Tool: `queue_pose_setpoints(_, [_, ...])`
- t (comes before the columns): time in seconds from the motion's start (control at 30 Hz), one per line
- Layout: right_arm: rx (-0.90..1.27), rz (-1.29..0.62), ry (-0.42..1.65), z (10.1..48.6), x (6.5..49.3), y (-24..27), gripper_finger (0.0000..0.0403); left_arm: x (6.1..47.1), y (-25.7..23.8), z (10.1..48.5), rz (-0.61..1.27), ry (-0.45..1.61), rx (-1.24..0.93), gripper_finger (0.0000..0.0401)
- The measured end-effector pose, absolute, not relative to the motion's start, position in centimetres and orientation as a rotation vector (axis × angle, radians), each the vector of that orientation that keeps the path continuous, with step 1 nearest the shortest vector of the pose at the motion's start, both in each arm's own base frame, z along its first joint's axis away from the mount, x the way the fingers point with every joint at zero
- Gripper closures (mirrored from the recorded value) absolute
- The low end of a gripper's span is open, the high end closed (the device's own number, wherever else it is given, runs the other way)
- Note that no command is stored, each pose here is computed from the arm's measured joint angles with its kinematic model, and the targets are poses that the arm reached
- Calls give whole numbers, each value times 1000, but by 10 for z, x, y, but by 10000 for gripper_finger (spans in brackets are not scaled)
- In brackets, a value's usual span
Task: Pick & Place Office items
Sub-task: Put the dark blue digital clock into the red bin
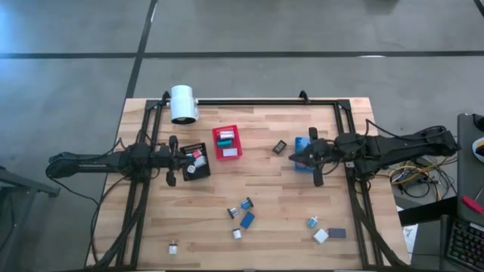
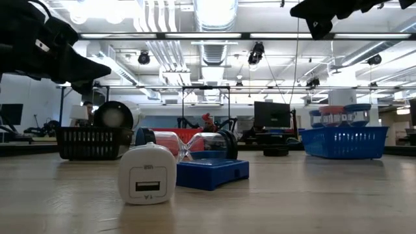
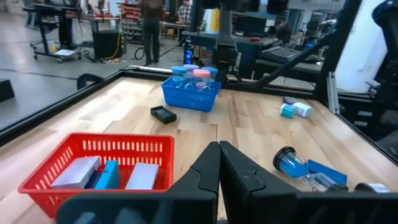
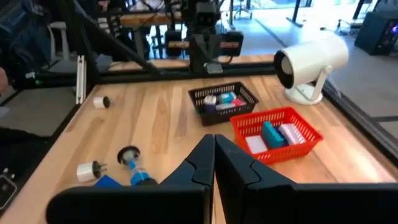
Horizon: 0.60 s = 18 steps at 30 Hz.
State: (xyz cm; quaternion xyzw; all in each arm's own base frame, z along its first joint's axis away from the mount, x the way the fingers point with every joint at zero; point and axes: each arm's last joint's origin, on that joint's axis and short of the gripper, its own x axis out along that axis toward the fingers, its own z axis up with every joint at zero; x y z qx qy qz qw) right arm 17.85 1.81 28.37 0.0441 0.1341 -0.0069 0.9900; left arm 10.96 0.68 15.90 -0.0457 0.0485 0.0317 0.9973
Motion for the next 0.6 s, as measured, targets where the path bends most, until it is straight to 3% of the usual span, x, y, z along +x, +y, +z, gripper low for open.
queue_pose_setpoints(0.27, [104,-9,418,272,177,29,394,110,8,160,115,82,-171,381])
queue_pose_setpoints(0.6, [257,22,605,270,168,48,394,110,8,160,120,87,-87,369])
